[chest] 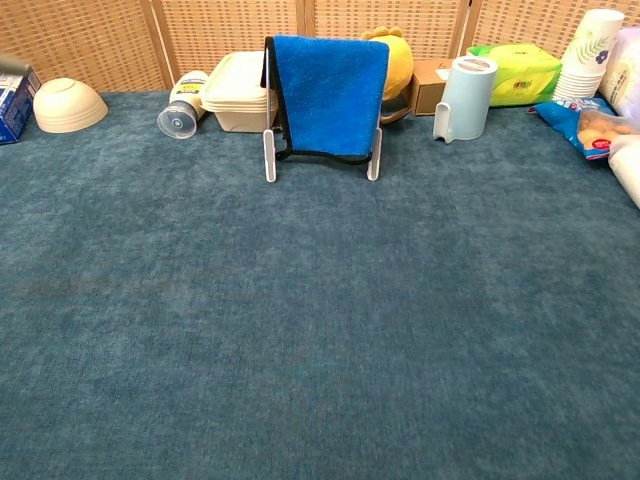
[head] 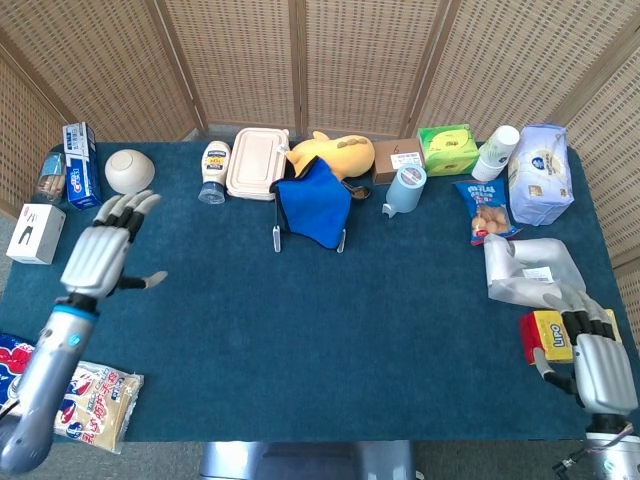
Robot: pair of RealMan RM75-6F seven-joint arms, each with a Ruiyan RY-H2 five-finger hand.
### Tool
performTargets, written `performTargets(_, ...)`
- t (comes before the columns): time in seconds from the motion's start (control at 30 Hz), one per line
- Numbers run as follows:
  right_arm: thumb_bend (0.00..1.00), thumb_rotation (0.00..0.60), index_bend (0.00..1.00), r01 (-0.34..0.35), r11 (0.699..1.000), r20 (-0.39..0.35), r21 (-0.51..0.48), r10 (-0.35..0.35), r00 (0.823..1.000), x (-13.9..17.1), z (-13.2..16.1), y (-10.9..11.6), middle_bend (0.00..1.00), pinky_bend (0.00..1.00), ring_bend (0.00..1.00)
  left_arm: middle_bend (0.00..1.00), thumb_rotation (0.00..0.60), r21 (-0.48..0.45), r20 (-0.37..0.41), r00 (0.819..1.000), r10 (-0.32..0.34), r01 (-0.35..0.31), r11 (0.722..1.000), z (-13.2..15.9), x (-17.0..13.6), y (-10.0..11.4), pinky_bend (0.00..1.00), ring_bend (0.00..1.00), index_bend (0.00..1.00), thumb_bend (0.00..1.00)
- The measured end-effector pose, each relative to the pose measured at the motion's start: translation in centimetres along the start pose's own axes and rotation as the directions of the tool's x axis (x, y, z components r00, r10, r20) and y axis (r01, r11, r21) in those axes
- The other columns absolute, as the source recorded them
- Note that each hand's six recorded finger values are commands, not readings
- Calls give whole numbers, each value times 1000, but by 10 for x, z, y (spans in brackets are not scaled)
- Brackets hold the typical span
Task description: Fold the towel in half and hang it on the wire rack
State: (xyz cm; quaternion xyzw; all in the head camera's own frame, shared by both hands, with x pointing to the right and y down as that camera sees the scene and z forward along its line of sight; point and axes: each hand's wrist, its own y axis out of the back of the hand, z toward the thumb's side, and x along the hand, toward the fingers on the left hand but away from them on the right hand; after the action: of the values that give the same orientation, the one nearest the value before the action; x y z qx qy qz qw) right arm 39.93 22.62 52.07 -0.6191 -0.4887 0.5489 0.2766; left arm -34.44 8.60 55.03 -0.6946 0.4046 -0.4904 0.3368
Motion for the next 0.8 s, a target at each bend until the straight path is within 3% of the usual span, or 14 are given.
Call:
performTargets(0.33,346,600,89,-21,997,-35,80,24,999,-10,11,-12,40,0,0,6,600,15,-83,997,0,1,1000,-46,-96,-6,0,0,118,0)
performTargets(0.43,347,600,90,-13,995,-43,102,18,999,-12,13,-14,40,0,0,18,600,11,-129,992,3,-1,1000,-58,-123,-6,0,0,171,0)
performTargets(0.63,347,600,91,-19,992,-40,123,24,999,-13,9,-19,40,0,0,24,600,52,-208,977,56,-46,998,-83,-169,-4,0,0,183,0)
performTargets(0.8,347,600,91,-8,991,-38,130,13,999,-13,6,-20,31,0,0,25,600,92,-257,965,60,-38,995,-97,-201,-9,0,0,194,0)
